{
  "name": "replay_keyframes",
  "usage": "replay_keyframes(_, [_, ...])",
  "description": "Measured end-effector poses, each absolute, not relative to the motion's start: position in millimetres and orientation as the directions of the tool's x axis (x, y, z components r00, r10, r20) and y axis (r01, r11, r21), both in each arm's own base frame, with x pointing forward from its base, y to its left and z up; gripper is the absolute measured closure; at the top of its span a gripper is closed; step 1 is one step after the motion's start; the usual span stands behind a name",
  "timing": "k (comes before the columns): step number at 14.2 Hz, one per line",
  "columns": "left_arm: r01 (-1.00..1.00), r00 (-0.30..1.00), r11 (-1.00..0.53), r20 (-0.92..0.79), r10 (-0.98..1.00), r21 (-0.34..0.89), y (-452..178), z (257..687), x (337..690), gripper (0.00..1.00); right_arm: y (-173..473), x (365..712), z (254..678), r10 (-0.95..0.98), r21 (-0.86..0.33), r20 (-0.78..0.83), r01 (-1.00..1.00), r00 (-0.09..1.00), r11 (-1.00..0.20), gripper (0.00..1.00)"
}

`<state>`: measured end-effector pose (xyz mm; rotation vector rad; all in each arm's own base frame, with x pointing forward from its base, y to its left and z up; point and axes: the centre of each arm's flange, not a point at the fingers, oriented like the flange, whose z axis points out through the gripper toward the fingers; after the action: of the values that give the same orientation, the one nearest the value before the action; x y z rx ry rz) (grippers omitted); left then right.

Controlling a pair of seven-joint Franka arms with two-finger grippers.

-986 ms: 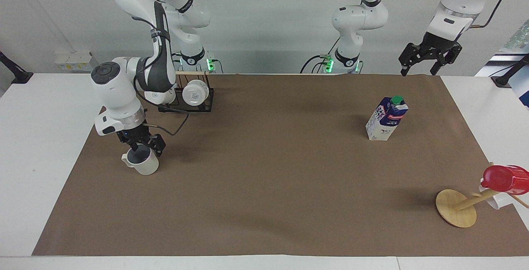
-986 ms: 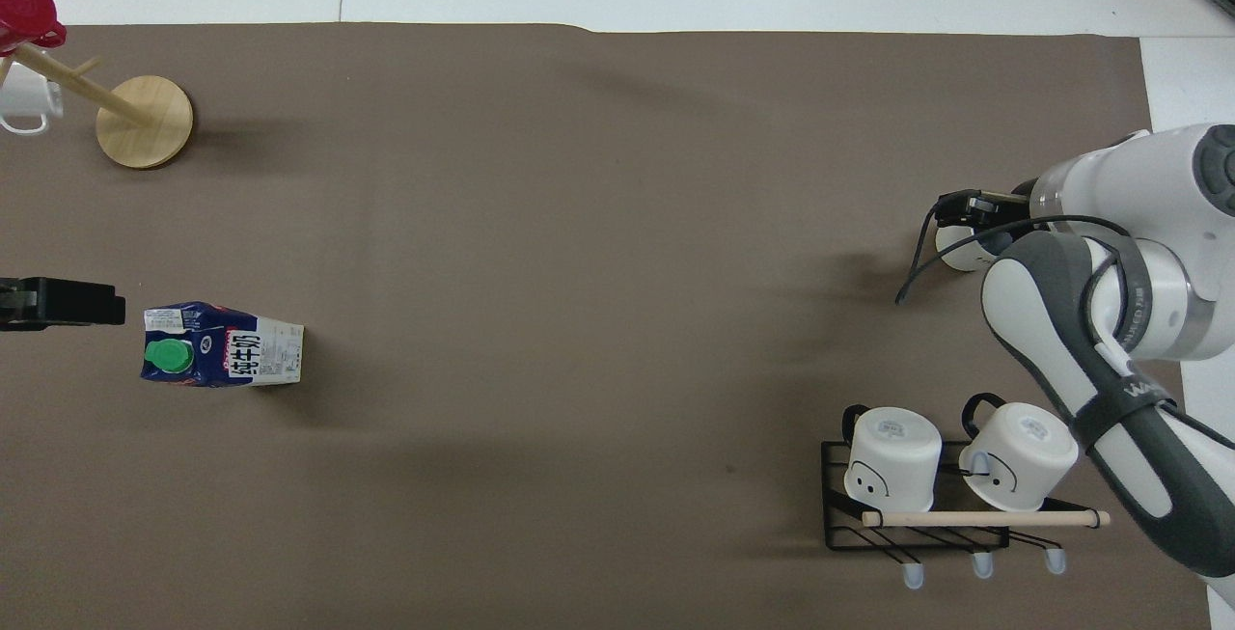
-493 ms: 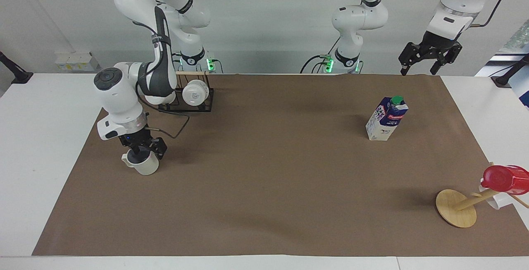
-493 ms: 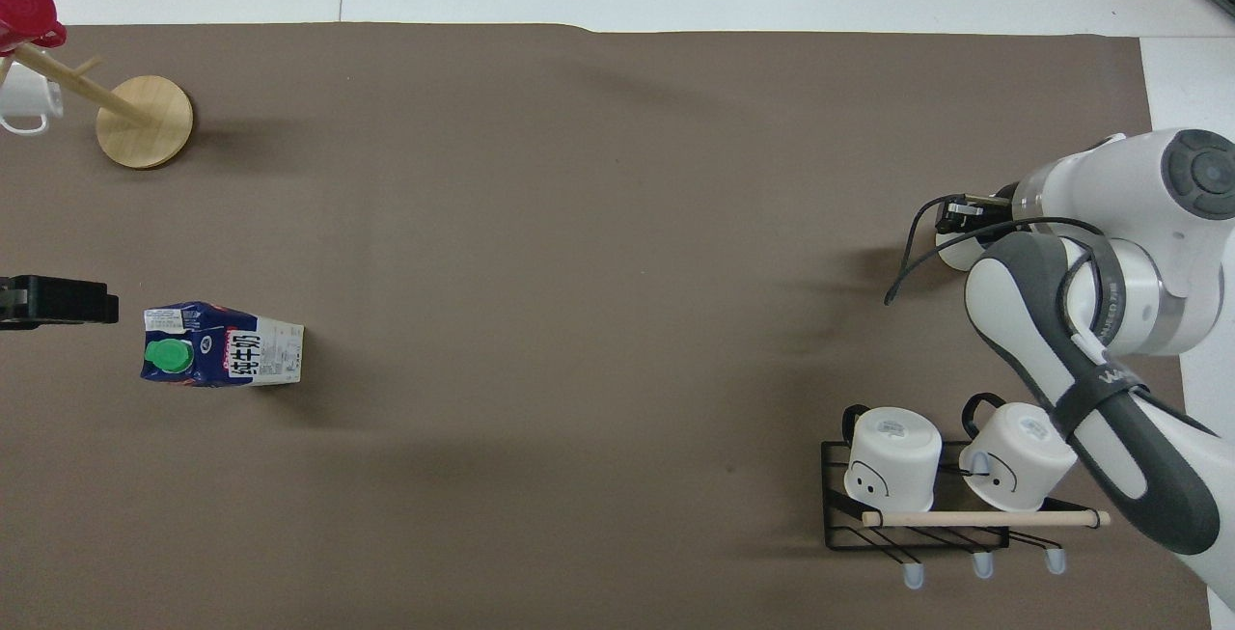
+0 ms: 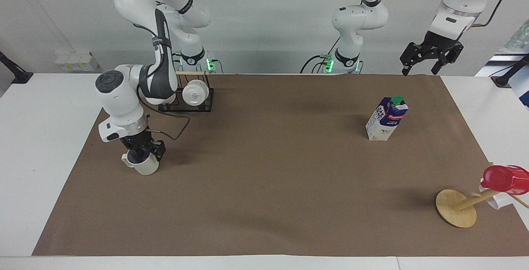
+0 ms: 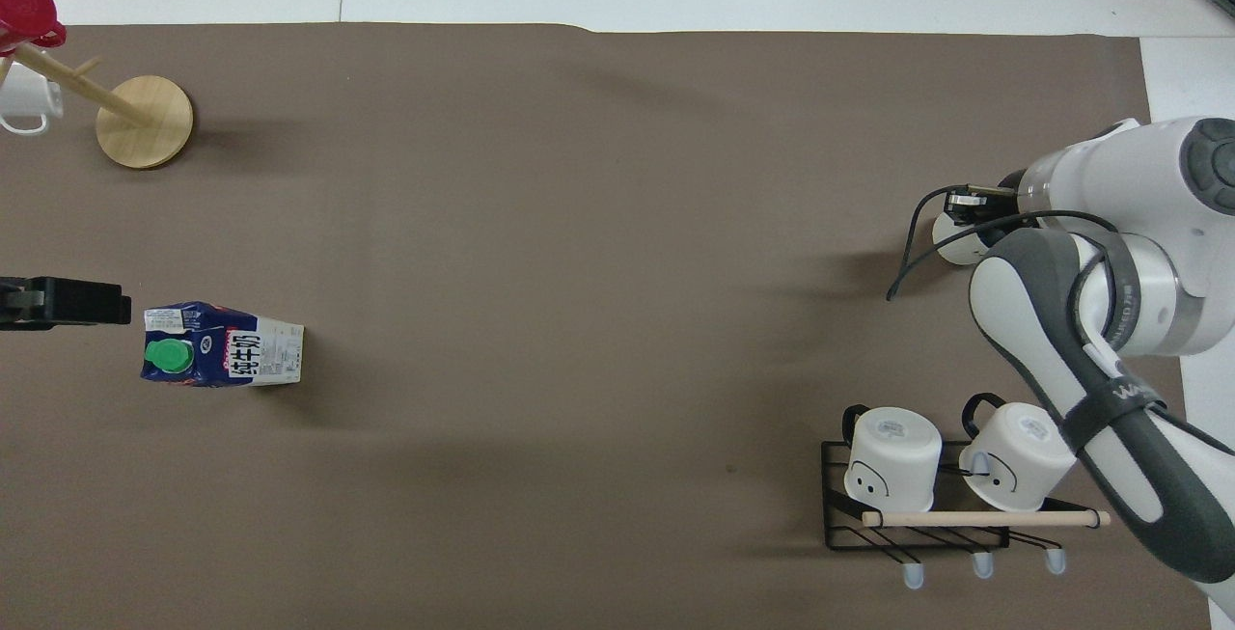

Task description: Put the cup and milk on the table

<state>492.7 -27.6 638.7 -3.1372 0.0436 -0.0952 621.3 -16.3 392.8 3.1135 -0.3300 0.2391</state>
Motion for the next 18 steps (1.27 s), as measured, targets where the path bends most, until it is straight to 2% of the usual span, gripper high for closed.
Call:
replay_keyframes(7, [-0.040, 0.998, -0.999, 0.039, -0.040, -0.004, -29.0, 627.3, 490.6, 0.00, 85.3, 618.2, 464.5, -0.227, -0.049, 0.168, -0.222, 0.959, -0.974, 0.96])
replay_keyframes(12, [-0.096, 0.993, -0.995, 0.061, -0.097, -0.011, -28.0, 563.7, 486.5, 0.00, 187.7, 603.7, 486.7, -0.220, -0.087, 0.181, -0.207, 0.959, -0.974, 0.96])
replay_keyframes(15, [-0.152, 0.985, -0.988, 0.080, -0.153, -0.017, -18.4, 552.8, 476.5, 0.00, 260.0, 587.8, 496.8, -0.226, -0.091, 0.145, -0.215, 0.963, -0.972, 0.96])
replay_keyframes(18, [-0.168, 0.981, -0.986, 0.090, -0.169, -0.020, -13.4, 543.2, 472.2, 0.00, 306.8, 578.9, 481.2, -0.209, -0.085, 0.124, -0.200, 0.970, -0.976, 0.96])
